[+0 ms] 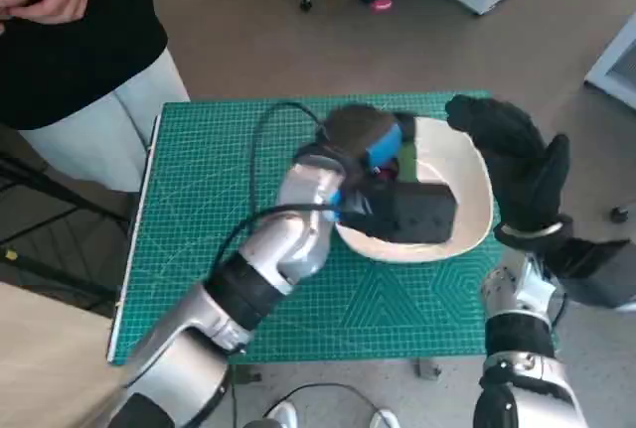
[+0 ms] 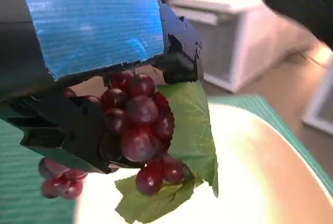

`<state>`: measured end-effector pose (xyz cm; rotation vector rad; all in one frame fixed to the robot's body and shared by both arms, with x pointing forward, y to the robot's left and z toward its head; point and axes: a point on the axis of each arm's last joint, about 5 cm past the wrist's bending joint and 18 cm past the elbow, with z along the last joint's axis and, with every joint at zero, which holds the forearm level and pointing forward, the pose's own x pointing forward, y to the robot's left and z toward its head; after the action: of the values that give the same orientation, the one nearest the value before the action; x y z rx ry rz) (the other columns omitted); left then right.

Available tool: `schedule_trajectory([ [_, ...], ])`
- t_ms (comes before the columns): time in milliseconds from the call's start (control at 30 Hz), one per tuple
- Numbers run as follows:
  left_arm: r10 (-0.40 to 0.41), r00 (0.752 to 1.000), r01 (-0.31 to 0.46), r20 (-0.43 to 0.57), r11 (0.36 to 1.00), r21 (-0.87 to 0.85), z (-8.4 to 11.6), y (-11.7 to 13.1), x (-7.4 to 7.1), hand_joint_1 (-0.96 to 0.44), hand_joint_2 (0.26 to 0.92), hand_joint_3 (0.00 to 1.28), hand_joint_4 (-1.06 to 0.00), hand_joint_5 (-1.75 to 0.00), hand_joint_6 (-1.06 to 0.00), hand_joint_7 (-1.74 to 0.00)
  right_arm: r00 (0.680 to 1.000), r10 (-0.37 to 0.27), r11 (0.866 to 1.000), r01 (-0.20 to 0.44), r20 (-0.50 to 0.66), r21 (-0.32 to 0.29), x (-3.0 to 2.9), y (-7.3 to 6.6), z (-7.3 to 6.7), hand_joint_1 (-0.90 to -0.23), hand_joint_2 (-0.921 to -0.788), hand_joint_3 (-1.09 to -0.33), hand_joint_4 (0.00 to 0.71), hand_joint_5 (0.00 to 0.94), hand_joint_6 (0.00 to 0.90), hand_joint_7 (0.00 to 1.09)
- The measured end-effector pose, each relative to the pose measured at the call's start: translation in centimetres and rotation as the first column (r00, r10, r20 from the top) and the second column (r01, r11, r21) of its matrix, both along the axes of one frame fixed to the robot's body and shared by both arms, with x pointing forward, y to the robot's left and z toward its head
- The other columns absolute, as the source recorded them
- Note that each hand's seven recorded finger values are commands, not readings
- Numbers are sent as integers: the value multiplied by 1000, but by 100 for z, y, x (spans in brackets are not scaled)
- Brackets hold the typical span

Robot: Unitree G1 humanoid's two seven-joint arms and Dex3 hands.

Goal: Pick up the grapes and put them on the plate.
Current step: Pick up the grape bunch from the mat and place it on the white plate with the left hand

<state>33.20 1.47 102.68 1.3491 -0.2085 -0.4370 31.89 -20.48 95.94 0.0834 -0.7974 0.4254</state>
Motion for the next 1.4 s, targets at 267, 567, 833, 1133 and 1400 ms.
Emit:
schedule_trajectory([
  [267,-32,999,32,-26,999,2,-58,-60,62,63,902,395,-332,-1553,-331,-1328,1000,-11,1000,11,-4,12,-28,-30,-38,-595,-921,-562,353,0,451,7],
  [567,-43,998,41,-49,998,-42,-66,-97,79,349,768,710,-294,-1738,-429,-170,1000,-13,1000,13,5,10,-31,-34,-26,-588,-921,-569,339,0,451,6],
  [833,-36,997,32,-71,998,-50,-97,-120,80,364,748,743,-300,-1746,-478,-110,1000,-16,1000,16,9,11,-31,-33,-18,-586,-921,-573,327,0,449,5],
  [1133,-19,996,15,-87,999,-45,-154,-132,78,367,732,759,-317,-1737,-569,-205,1000,-19,1000,19,12,7,-35,-31,-21,-584,-921,-580,320,0,441,0],
  [1400,-5,994,-1,-110,999,-52,-189,-127,83,309,688,697,-431,-1539,-380,-584,1000,-21,1000,20,9,9,-35,-30,-28,-575,-921,-583,324,2,440,0],
])
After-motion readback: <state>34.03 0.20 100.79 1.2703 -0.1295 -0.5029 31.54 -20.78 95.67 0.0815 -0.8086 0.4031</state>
